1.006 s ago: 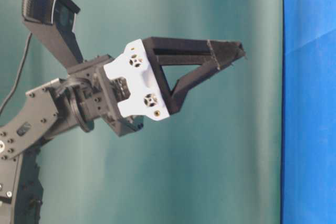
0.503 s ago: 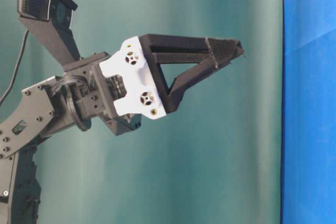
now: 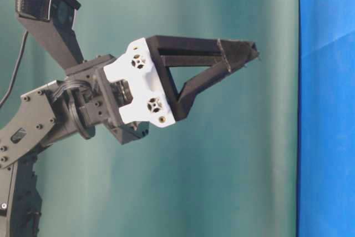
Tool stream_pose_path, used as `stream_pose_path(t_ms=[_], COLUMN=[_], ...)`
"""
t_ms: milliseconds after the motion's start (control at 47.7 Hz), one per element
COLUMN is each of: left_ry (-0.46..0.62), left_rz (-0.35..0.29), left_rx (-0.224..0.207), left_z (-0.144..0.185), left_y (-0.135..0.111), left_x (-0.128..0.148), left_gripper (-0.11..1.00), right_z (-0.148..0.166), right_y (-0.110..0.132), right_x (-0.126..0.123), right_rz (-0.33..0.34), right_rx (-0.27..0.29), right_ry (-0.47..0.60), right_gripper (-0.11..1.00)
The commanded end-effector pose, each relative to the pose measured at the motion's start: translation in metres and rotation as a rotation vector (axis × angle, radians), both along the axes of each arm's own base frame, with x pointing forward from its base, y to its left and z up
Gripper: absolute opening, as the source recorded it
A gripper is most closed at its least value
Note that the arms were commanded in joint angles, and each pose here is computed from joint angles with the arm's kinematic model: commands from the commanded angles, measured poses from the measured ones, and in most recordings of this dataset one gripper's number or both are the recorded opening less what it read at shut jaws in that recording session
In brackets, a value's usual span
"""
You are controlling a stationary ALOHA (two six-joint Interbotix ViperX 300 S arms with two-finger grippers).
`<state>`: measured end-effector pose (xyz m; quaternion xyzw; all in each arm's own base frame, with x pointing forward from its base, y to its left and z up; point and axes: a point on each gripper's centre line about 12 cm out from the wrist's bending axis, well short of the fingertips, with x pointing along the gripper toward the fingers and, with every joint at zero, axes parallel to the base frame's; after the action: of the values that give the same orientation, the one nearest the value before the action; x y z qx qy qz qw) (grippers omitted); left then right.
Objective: Handover the blue block to the right arm after grasping it with the left arm, then place it in the designated position.
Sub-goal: 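Rotate the left gripper downward and position it above the blue cube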
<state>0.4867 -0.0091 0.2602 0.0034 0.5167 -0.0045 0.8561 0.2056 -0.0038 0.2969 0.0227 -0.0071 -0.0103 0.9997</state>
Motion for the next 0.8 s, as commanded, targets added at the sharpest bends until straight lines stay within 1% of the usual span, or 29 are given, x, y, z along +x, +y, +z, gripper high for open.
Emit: stream_pose_path(t_ms=[0,419,545,776], left_ry=[-0.04,-0.037,-0.061,-0.13], left_rz=[-0.003,-0.002,-0.003,-0.01], left_rx=[0.002,0.002,-0.001,-0.003], left_z=[0.016,0.012,0.007,-0.013], left_y=[-0.001,-0.001,-0.003,-0.006], left_x=[-0.001,-0.001,0.0,-0.001], left_gripper=[0.91,0.91,0.91,0.91], right_z=[0.011,0.01,0.011,0.01], right_y=[0.0,0.0,0.0,0.0], right_x=[0.002,0.002,0.002,0.002], right_rz=[-0.001,-0.001,0.0,0.0], right_rx=[-0.004,-0.002,-0.002,-0.002], right_ry=[-0.028,-0.025,-0.026,-0.025], right_gripper=[0.96,0.96,0.96,0.96])
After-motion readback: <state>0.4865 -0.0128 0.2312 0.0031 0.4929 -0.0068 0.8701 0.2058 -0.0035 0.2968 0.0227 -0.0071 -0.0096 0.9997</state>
